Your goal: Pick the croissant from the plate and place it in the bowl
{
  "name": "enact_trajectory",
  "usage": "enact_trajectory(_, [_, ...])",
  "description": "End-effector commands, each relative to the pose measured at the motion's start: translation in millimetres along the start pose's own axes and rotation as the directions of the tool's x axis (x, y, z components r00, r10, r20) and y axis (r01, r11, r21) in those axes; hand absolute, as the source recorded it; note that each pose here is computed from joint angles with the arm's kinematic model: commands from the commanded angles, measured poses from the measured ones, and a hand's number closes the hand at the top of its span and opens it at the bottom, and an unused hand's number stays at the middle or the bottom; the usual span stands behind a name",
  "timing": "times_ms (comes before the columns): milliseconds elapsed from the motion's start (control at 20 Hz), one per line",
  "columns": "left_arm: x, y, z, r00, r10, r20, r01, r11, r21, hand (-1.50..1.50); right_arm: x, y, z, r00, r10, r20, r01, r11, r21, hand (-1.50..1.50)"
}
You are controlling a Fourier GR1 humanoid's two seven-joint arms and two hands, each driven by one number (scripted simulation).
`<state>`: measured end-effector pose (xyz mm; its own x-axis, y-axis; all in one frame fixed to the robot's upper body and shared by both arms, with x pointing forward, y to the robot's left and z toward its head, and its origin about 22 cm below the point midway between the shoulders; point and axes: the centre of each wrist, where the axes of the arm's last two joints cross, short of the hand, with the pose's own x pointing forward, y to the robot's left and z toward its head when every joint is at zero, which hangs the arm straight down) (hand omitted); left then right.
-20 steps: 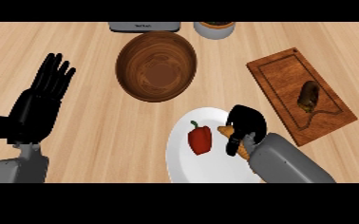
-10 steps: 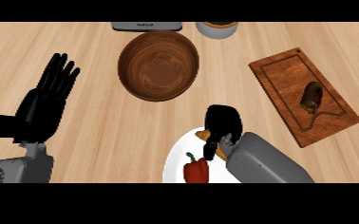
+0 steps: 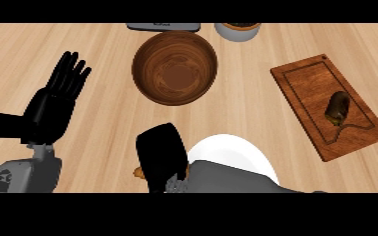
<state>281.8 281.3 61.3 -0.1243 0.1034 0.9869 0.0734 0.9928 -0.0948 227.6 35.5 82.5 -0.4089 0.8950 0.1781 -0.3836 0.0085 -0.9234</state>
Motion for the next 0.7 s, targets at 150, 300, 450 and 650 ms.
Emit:
enact_trajectory(150, [3.0, 1.0, 5.6, 1.000, -0.001, -0.020, 0.001, 1.000, 0.017, 0.00, 36.5, -54.0, 17.2, 1.000, -0.026, -0.017, 0.021, 0.958, -0.286, 1.50])
enact_trajectory(300, [3.7, 16.9, 3.2, 1.000, -0.011, 0.002, 0.011, 0.999, 0.034, 0.00, 47.2, -82.2, 26.5, 0.997, -0.043, -0.065, 0.015, 0.922, -0.387, 1.50])
enact_trajectory(450, [-4.9, 10.9, 4.7, 1.000, -0.008, -0.024, 0.009, 0.999, 0.043, 0.00, 49.8, -101.2, 32.4, 0.991, -0.080, -0.108, 0.021, 0.888, -0.460, 1.50])
enact_trajectory(650, [-2.0, 9.4, 11.3, 1.000, 0.004, 0.002, -0.004, 0.999, 0.052, 0.00, 40.2, -129.6, 16.8, 0.980, -0.122, -0.160, 0.026, 0.864, -0.503, 1.50])
